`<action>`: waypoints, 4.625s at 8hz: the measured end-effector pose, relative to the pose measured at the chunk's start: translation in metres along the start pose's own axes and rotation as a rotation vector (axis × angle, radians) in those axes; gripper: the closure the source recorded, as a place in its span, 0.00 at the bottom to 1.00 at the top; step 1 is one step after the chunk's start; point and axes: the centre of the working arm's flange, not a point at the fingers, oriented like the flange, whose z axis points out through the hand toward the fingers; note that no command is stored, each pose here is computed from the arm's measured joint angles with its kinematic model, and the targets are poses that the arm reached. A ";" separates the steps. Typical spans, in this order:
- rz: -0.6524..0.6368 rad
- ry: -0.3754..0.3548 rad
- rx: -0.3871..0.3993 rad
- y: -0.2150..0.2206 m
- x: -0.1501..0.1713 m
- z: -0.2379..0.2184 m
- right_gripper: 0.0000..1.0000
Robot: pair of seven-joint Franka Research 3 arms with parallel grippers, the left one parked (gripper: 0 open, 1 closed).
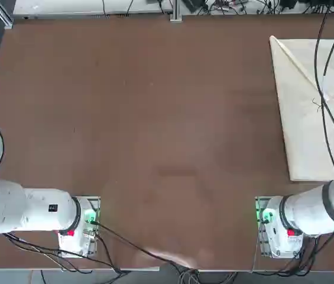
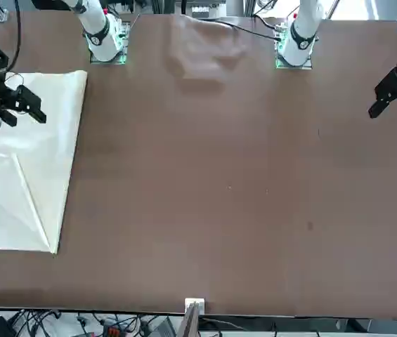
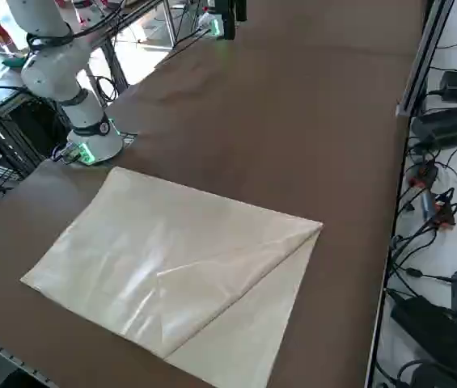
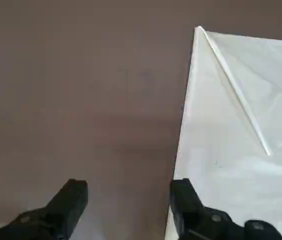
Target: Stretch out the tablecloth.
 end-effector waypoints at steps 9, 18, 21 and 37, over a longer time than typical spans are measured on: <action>-0.051 -0.069 -0.029 0.011 0.012 0.035 0.00; -0.287 -0.120 -0.077 0.132 -0.003 0.185 0.00; -0.320 -0.077 -0.116 0.159 -0.007 0.194 0.00; -0.759 0.033 -0.295 0.399 -0.130 0.410 0.00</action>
